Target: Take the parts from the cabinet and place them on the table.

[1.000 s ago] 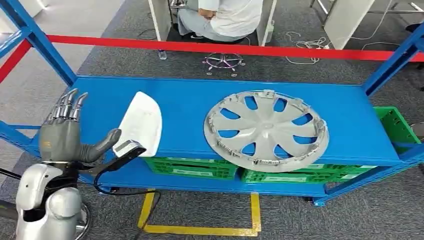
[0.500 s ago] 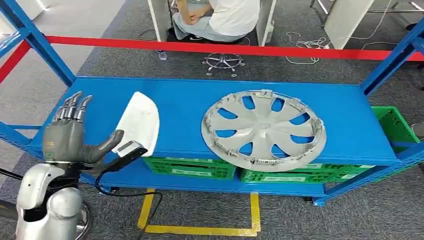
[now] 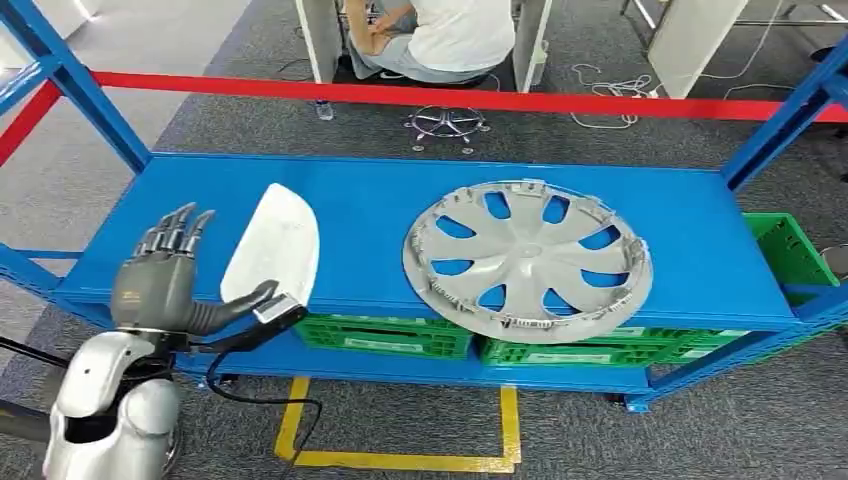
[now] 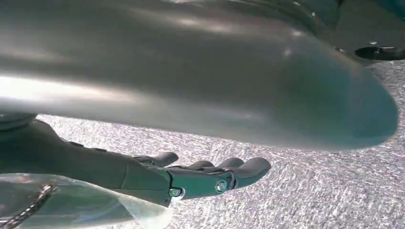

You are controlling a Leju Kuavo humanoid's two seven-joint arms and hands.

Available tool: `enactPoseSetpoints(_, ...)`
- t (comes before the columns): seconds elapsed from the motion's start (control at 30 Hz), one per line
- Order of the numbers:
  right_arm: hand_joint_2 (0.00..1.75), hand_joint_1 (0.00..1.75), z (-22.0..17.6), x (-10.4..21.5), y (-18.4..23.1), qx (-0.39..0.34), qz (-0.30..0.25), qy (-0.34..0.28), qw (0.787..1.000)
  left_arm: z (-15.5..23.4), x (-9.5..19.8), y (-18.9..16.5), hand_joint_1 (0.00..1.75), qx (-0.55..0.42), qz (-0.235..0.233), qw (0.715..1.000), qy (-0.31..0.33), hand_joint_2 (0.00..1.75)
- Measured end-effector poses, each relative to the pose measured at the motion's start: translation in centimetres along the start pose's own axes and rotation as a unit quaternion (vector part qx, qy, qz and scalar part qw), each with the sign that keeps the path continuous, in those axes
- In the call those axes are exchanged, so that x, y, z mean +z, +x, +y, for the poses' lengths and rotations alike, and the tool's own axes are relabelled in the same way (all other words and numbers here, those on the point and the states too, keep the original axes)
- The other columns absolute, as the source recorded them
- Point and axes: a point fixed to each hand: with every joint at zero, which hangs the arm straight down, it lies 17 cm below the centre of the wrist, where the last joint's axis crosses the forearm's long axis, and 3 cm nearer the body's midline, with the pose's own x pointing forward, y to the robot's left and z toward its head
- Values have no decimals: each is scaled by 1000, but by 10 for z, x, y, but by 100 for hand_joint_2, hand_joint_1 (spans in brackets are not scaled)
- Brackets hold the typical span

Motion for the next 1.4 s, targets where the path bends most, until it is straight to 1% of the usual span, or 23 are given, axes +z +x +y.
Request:
enactPoseSetpoints(0.2,0,0,0,0,0,1,-1,0,1000,-24,7,-4,0,-8,3,1000,-28,175)
enactPoseSetpoints(0.4,0,0,0,0,0,1,-1,0,1000,-33,10,-5,0,-8,4,999,-38,175)
enactPoseSetpoints(0.73,0,0,0,0,0,1,-1,0,1000,-57,30,-8,0,-12,8,998,-58,175)
enactPoseSetpoints(1.17,0,0,-1,0,1,-1,-2,-1,1000,-90,48,-6,0,-3,7,995,-95,175)
enactPoseSetpoints(1.4,0,0,0,0,0,-1,-1,-1,1000,-96,52,-9,0,-4,10,995,-101,175)
